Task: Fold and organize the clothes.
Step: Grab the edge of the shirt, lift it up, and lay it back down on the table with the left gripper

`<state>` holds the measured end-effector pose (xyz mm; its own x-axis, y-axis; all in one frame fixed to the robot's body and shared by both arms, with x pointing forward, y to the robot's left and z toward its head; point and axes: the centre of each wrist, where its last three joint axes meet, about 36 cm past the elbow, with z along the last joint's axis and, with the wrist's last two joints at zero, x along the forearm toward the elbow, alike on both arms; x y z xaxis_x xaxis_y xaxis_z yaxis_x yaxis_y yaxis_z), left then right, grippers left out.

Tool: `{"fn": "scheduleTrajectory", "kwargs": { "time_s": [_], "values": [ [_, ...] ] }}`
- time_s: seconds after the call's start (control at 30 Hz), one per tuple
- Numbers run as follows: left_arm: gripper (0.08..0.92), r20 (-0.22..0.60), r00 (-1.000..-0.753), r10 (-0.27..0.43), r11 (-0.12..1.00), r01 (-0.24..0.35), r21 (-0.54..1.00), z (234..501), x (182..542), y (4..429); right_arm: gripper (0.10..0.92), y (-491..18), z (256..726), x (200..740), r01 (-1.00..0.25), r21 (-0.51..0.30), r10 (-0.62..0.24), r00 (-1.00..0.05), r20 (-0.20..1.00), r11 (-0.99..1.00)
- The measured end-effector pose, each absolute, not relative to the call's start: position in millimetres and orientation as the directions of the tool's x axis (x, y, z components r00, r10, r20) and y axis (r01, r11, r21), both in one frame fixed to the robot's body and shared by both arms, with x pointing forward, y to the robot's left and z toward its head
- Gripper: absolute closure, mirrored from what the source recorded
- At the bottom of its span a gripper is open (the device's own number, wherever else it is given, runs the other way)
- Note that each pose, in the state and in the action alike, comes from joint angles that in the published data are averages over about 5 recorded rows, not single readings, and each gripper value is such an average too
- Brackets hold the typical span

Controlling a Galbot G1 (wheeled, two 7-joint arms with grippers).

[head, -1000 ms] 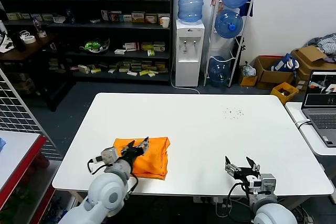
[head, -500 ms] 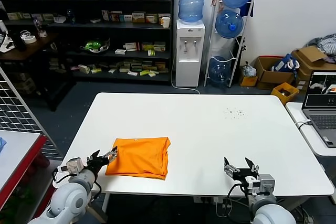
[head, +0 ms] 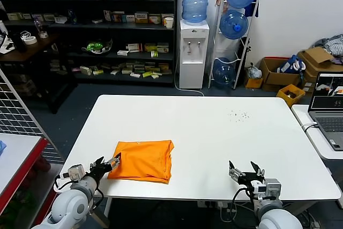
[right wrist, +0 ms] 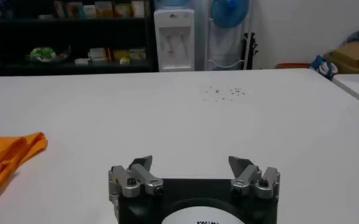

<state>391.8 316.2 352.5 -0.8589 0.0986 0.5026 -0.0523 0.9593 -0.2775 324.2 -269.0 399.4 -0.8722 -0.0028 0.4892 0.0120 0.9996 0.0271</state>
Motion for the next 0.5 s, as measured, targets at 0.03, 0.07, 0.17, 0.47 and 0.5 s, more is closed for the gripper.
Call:
{"fn": "scheduleTrajectory", "kwargs": {
  "time_s": [0.03,0.07,0.17,0.47,0.5],
  "values": [
    [0.178,0.504,-0.858,0.099,0.959,-0.053,-0.279,351.5,392.1,316.5,0.200,-269.1,399.3,324.2,0.012,0.026,-0.003,-0.872,0.490,1.000],
    [0.187,0.504,-0.858,0.100,0.958,-0.053,-0.280,350.5,392.4,316.7,0.200,-269.3,399.2,324.1,0.012,0.026,-0.002,-0.872,0.490,1.000],
    [0.238,0.506,-0.856,0.106,0.956,-0.051,-0.287,348.0,393.0,315.8,0.200,-269.6,399.2,324.0,0.012,0.025,-0.002,-0.872,0.490,1.000],
    [0.496,0.508,-0.852,0.125,0.948,-0.048,-0.314,342.5,395.3,309.8,0.200,-269.6,398.4,323.0,0.013,0.026,-0.001,-0.870,0.493,1.000],
    [0.522,0.509,-0.852,0.126,0.948,-0.048,-0.316,341.8,395.7,309.5,0.200,-269.7,398.3,322.8,0.014,0.026,-0.001,-0.870,0.493,1.000]
  ]
}}
